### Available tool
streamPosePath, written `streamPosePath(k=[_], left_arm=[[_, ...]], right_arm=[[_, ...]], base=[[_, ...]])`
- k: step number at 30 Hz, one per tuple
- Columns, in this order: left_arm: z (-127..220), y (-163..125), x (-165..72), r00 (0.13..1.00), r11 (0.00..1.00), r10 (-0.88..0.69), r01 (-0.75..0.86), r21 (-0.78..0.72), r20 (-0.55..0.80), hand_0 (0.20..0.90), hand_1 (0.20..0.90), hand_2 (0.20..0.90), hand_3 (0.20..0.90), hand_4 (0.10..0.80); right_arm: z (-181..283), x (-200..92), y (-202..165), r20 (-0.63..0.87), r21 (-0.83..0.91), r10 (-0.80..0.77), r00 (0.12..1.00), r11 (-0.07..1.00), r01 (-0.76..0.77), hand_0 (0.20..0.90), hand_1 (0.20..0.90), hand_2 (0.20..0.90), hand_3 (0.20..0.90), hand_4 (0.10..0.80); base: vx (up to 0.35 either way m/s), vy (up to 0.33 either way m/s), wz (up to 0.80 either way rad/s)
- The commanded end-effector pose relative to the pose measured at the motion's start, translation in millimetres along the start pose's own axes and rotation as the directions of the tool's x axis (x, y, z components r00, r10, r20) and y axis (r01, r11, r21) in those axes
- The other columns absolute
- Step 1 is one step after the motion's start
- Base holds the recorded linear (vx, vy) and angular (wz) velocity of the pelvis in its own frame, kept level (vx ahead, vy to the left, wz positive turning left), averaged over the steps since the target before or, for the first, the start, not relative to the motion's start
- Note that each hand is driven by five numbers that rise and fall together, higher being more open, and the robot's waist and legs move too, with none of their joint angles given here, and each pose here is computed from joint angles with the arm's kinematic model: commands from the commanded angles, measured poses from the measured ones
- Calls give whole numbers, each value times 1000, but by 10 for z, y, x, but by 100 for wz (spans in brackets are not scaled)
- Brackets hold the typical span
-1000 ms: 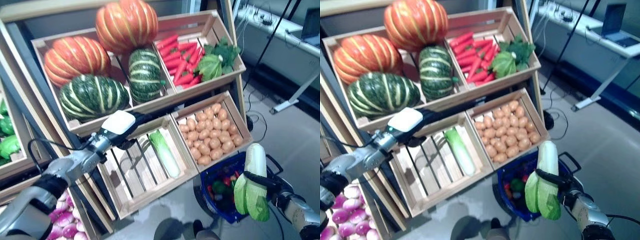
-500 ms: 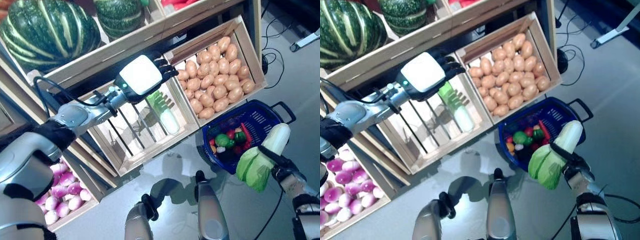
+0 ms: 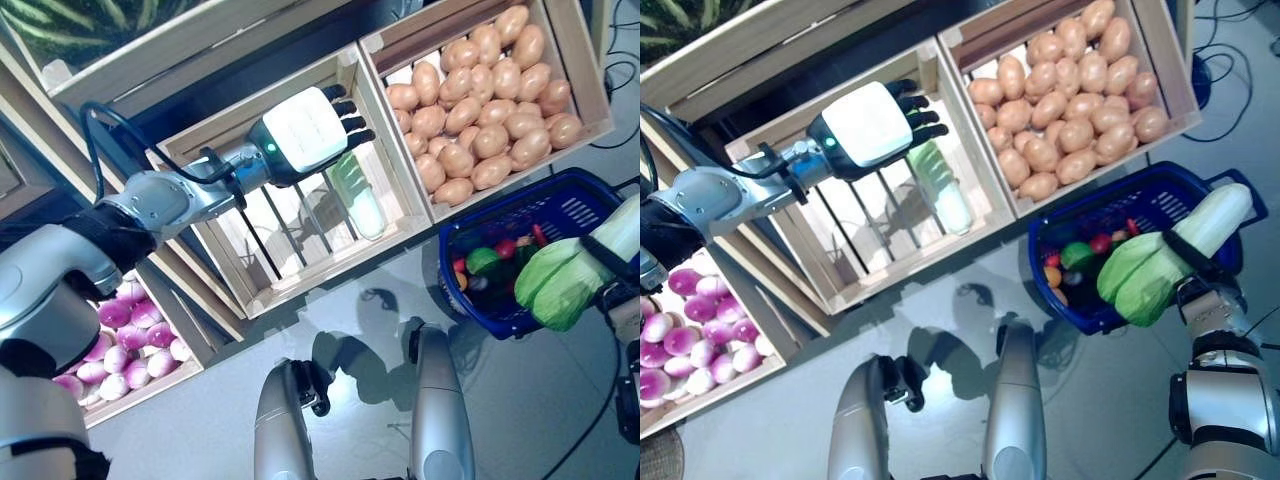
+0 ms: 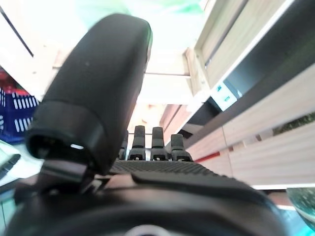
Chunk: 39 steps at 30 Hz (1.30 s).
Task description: Put vegetables into the basket
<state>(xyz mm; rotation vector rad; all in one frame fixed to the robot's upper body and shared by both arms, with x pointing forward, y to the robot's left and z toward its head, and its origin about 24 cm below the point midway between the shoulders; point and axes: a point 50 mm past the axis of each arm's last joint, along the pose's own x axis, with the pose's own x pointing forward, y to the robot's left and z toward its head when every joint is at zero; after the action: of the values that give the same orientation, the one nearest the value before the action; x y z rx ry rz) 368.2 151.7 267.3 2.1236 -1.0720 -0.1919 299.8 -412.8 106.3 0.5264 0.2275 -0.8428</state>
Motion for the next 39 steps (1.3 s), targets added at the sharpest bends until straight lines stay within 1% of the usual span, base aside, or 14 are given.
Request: streamPosePath(k=[1, 3, 4, 7, 9, 13, 18, 20, 25, 26, 28, 30, 33, 39], left_arm=[[-625, 626, -16, 971, 978, 146, -113, 173, -191, 900, 900, 900, 900, 800], [-683, 704, -1, 968, 975, 148, -109, 192, -205, 900, 900, 900, 900, 800], [-697, 735, 11, 966, 972, 155, -112, 204, -207, 900, 900, 900, 900, 800], [-739, 809, 32, 962, 968, 171, -123, 217, -214, 900, 900, 900, 900, 800], [-785, 835, 42, 963, 966, 161, -109, 232, -218, 900, 900, 900, 900, 800], [-806, 810, 78, 966, 968, 124, -69, 239, -225, 900, 900, 900, 900, 800], [-795, 873, 155, 973, 965, 111, -57, 257, -203, 900, 900, 900, 900, 800], [-767, 857, 190, 979, 964, 86, -35, 265, -184, 900, 900, 900, 900, 800], [-685, 862, 278, 988, 965, 55, -15, 262, -147, 900, 900, 900, 900, 800], [-666, 851, 296, 989, 967, 42, -5, 255, -139, 900, 900, 900, 900, 800], [-646, 843, 314, 990, 969, 36, -1, 247, -134, 900, 900, 900, 900, 800], [-617, 849, 333, 992, 969, 43, -13, 246, -116, 900, 900, 900, 900, 800], [-604, 862, 347, 994, 969, 52, -27, 245, -95, 900, 900, 900, 900, 800], [-515, 847, 403, 999, 970, 20, -12, 243, -30, 900, 900, 900, 900, 800]], right_arm=[[384, -36, -165, 95, 126, -96, 991, 988, 84, 300, 300, 300, 300, 400], [414, -40, -144, 104, 148, -89, 991, 986, 73, 300, 300, 300, 300, 400], [432, -43, -122, 117, 141, -79, 990, 988, 62, 900, 900, 900, 900, 800], [451, -51, -10, 120, 124, -10, 993, 992, -5, 900, 900, 900, 900, 800], [433, -54, 54, 85, 134, 14, 996, 991, -25, 900, 900, 900, 900, 800], [264, -29, -6, -4, 155, -18, 1000, 988, 19, 900, 900, 900, 900, 800], [219, -29, -44, -65, 191, -56, 996, 979, 68, 900, 900, 900, 900, 800], [198, -27, -123, -80, 161, -102, 991, 980, 114, 900, 900, 900, 900, 800], [213, -33, -187, -99, 132, -141, 985, 979, 154, 900, 900, 900, 900, 800], [223, -38, -244, -100, 75, -176, 979, 980, 184, 900, 900, 900, 900, 800], [289, -45, -259, -81, 57, -169, 982, 983, 174, 900, 900, 900, 900, 800], [403, -57, -235, -33, 67, -162, 986, 984, 164, 900, 900, 900, 900, 800], [445, -58, -191, 0, 80, -126, 992, 989, 126, 900, 900, 900, 900, 800], [351, -37, -160, 16, 77, -57, 998, 995, 56, 900, 900, 900, 900, 800]], base=[[-8, -32, 11], [1, -42, 6], [17, -44, 9], [-1, -46, 9], [-45, -84, 6], [-14, -71, 5], [-1, -46, 1], [-2, -58, 1], [2, -42, 6], [12, -43, 4], [6, -35, 6], [-3, -39, 8], [1, -20, 4], [10, -13, 0]])
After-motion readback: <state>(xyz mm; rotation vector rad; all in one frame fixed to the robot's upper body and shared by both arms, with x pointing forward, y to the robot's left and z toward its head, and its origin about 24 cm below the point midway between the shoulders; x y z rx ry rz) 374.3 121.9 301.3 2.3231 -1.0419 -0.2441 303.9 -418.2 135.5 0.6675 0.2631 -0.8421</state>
